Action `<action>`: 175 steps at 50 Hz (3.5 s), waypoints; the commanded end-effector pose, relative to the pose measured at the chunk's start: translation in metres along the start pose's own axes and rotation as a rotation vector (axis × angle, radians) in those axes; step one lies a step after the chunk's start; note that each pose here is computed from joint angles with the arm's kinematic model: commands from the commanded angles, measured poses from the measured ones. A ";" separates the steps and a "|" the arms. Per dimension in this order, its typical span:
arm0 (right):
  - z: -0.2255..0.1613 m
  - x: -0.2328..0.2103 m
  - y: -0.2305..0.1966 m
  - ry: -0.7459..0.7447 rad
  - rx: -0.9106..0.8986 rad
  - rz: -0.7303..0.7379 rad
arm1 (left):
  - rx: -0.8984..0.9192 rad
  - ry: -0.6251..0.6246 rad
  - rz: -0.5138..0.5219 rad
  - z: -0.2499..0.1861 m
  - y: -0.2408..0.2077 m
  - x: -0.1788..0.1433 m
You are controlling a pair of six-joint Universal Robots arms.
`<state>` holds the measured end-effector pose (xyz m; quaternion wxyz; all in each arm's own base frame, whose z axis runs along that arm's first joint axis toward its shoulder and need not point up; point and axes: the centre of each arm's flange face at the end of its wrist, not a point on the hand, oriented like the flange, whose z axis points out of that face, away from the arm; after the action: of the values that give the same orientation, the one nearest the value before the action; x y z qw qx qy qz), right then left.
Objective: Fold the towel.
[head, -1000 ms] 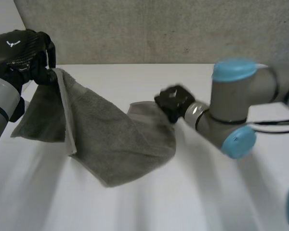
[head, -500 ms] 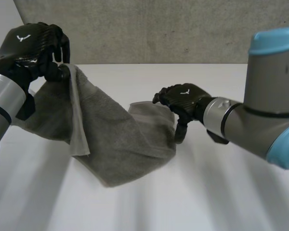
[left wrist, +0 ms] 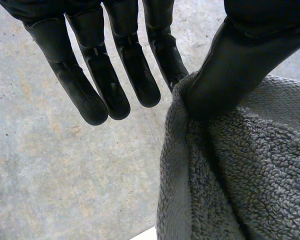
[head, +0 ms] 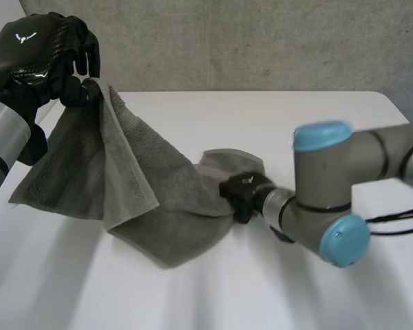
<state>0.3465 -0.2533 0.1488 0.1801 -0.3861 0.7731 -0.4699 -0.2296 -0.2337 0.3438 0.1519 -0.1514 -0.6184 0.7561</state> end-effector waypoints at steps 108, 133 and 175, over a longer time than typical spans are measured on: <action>-0.052 0.026 0.053 0.146 0.072 -0.177 | -0.257 -0.114 0.254 -0.020 0.098 -0.080; -0.055 0.094 0.033 0.275 0.181 0.109 | -0.472 0.103 0.280 -0.053 0.134 -0.089; -0.041 0.077 0.054 0.184 0.120 0.116 | -0.706 0.114 0.336 -0.057 0.192 -0.104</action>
<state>0.2444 -0.2771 0.1394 0.1503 -0.2766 0.7726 -0.5513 -0.1213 -0.2611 0.1504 0.0122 -0.3307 -0.7966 0.5059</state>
